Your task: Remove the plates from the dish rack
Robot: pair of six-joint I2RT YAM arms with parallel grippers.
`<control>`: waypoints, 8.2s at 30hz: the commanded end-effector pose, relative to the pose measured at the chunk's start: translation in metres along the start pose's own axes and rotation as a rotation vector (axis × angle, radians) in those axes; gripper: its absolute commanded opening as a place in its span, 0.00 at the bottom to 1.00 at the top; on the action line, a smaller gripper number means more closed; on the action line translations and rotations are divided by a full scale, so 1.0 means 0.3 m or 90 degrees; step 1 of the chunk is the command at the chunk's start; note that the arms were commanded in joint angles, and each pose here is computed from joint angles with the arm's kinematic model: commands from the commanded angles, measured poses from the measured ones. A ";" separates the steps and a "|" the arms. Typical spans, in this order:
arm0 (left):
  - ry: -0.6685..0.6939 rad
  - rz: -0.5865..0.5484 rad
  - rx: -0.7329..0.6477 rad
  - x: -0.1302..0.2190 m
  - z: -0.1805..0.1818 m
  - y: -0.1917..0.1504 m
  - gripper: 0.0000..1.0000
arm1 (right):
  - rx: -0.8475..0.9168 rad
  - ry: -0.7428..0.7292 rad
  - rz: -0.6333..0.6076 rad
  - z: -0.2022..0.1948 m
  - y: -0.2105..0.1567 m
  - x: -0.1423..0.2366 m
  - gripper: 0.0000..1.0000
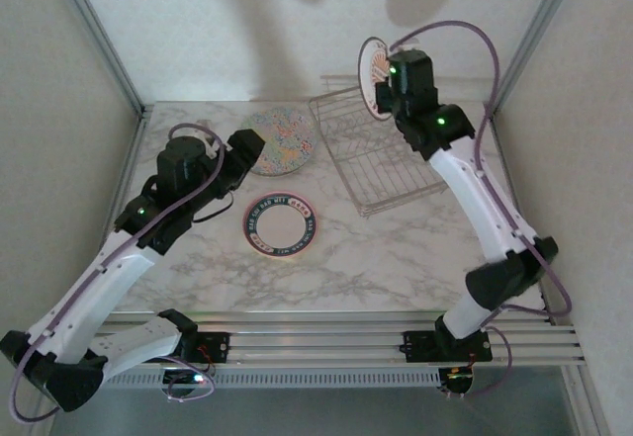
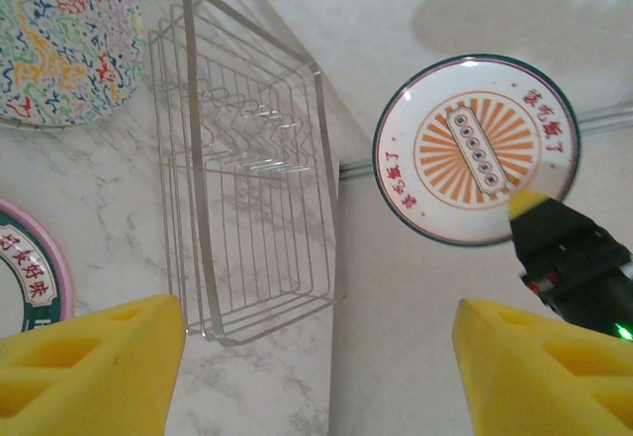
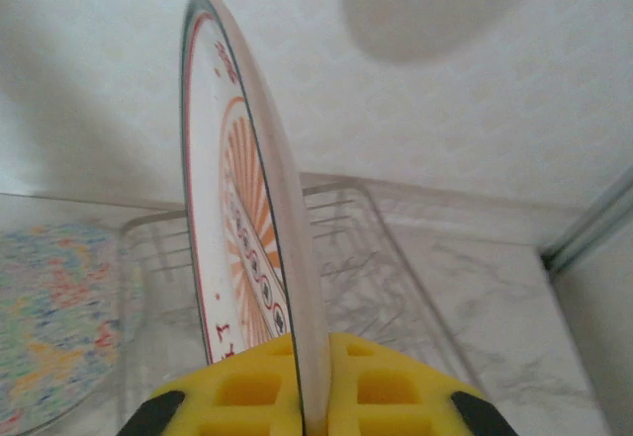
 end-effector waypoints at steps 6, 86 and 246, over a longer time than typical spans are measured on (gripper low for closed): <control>-0.079 0.067 -0.029 -0.145 -0.094 -0.065 0.72 | -0.245 0.214 0.086 -0.054 -0.084 0.177 0.00; 0.119 0.100 0.118 -0.036 0.690 -0.394 0.00 | 0.051 0.595 0.048 0.053 -0.682 0.537 0.89; 0.436 -0.398 -0.486 0.004 1.053 0.154 0.99 | -0.095 -0.093 -0.023 -0.544 -1.013 -0.257 0.99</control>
Point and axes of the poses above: each hand's point on the last joint's axis, 136 mm out from that joint toward the fingers, its own x axis back along the fingers, its own z axis along the line the jaws close on, y = z × x, the point moved 3 cm from there along x, back along the fingers, and after that the axes turned 10 degrees about -x, right-handed, at the moved point
